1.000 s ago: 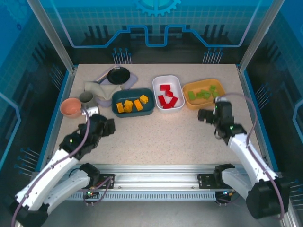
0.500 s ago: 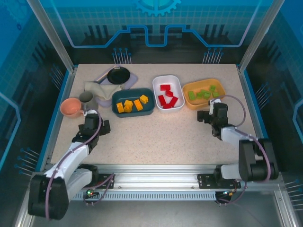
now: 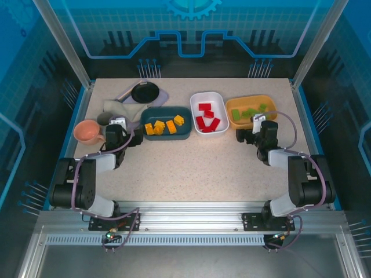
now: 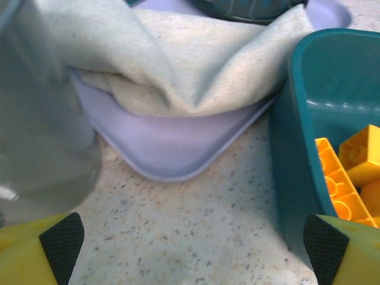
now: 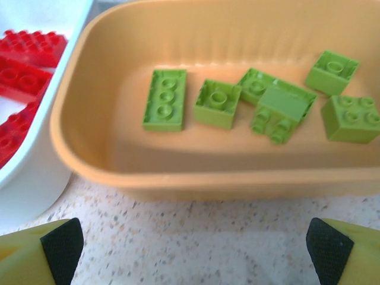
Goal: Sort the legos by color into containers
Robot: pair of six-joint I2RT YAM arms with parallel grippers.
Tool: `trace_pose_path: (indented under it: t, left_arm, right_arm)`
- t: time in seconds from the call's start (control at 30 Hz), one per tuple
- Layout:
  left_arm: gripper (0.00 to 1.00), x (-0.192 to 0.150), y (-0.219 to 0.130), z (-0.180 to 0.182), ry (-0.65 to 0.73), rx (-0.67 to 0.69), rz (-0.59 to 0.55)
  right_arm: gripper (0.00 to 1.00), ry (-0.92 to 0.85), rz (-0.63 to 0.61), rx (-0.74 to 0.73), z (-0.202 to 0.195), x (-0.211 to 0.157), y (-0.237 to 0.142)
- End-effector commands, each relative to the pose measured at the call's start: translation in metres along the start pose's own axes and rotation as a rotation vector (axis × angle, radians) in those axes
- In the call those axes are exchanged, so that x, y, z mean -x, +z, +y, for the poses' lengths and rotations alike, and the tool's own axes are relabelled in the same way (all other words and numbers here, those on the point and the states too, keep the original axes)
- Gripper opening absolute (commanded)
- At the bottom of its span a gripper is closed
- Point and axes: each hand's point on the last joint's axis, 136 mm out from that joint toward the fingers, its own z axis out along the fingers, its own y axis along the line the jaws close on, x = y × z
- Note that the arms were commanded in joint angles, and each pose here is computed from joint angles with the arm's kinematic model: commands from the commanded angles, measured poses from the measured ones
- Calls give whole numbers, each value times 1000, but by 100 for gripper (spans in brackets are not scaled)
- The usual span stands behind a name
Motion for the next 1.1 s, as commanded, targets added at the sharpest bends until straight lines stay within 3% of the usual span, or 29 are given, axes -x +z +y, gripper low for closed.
trace_pose_path:
  t: [0.0,0.07,1.07]
  left_arm:
    - [99,15,-6,-7,21,-61,-156]
    - [99,17,-12,-4,13,-53,-212]
    - [99,17,-3,-15,69,-58,-158]
  right_arm:
    - [100,-37,-128,28,5,20,-8]
    - [100,-55,-171,36,9,12,-9]
    - [100,-68,-155,-14,8,15,-7]
